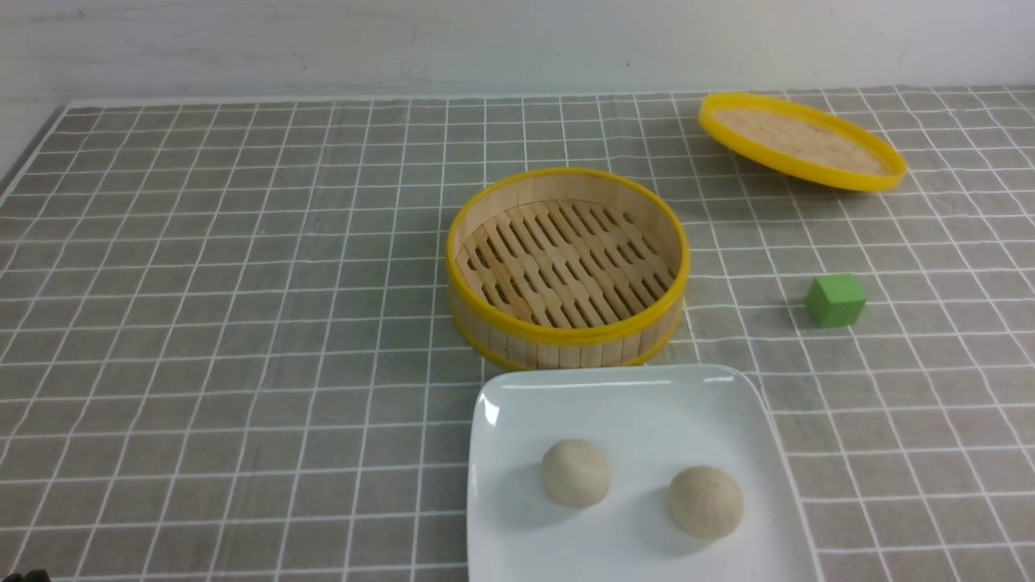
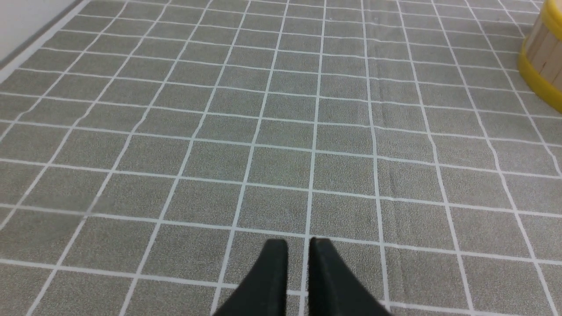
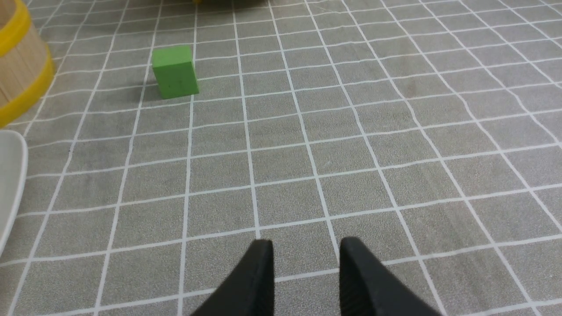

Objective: Put the steamed buns into the plate on the grey tablecloth.

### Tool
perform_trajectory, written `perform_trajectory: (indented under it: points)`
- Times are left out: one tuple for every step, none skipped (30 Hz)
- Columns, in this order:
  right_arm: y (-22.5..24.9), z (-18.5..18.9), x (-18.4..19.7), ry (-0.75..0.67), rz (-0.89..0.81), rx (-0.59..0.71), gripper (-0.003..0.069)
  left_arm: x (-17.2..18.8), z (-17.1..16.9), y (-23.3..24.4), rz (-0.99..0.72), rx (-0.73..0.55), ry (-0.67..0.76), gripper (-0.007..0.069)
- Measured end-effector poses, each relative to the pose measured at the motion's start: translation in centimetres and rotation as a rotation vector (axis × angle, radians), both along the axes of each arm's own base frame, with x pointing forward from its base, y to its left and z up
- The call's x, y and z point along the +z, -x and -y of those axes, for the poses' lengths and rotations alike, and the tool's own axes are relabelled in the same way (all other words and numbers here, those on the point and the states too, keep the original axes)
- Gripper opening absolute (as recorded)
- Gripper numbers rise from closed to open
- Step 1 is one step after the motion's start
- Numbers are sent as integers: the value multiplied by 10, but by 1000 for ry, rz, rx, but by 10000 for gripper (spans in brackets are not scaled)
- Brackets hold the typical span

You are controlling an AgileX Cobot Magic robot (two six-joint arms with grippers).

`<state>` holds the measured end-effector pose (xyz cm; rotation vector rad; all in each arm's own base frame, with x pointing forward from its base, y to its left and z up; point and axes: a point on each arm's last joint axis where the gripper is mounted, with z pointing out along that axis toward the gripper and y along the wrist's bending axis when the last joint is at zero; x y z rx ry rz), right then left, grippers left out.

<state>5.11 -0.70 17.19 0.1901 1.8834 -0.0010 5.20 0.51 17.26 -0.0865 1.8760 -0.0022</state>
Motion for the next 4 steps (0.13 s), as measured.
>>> perform_trajectory:
  points:
    - [0,0,0,0,0,0,239,0,0,0,0,0,0,110]
    - [0,0,0,0,0,0,239,0,0,0,0,0,0,112]
    - [0,0,0,0,0,0,239,0,0,0,0,0,0,116]
    - [0,0,0,0,0,0,239,0,0,0,0,0,0,119]
